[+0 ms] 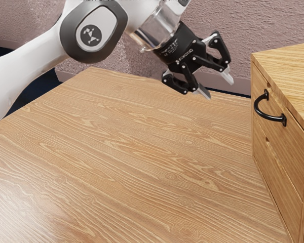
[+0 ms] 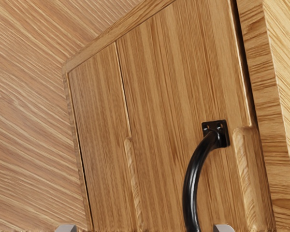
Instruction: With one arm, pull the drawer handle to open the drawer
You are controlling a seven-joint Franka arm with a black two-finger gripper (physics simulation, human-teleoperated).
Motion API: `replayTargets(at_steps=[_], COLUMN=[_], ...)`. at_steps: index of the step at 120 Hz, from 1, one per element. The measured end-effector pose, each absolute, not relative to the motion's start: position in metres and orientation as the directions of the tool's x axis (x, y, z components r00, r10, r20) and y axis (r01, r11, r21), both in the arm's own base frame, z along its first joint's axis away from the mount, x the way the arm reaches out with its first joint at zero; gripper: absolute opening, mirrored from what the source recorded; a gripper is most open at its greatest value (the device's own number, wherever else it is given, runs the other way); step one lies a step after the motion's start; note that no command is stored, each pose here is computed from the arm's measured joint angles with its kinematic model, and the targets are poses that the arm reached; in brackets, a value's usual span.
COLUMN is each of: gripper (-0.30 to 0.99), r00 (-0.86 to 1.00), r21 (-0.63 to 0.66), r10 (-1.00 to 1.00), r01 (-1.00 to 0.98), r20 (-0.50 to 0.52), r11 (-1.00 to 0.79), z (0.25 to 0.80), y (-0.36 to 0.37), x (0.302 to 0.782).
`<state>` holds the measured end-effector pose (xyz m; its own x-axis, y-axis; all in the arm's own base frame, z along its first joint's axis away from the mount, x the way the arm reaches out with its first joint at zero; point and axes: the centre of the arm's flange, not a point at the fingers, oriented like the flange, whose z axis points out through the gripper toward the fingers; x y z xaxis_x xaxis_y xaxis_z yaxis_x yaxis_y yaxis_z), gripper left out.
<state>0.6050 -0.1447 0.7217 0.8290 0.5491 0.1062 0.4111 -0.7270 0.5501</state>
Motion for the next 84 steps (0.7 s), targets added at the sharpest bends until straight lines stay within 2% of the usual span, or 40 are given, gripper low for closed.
replayTargets(at_steps=[62,84], gripper=[0.32,0.31], r00=[0.84,0.807], r21=[0.596,0.585], r10=[0.537,0.587], r01=[0.391,0.448], r20=[0.08,0.061], r11=[-0.701,-0.676], z=[0.693,0.676], y=[-0.184,-0.176], x=[0.613,0.626])
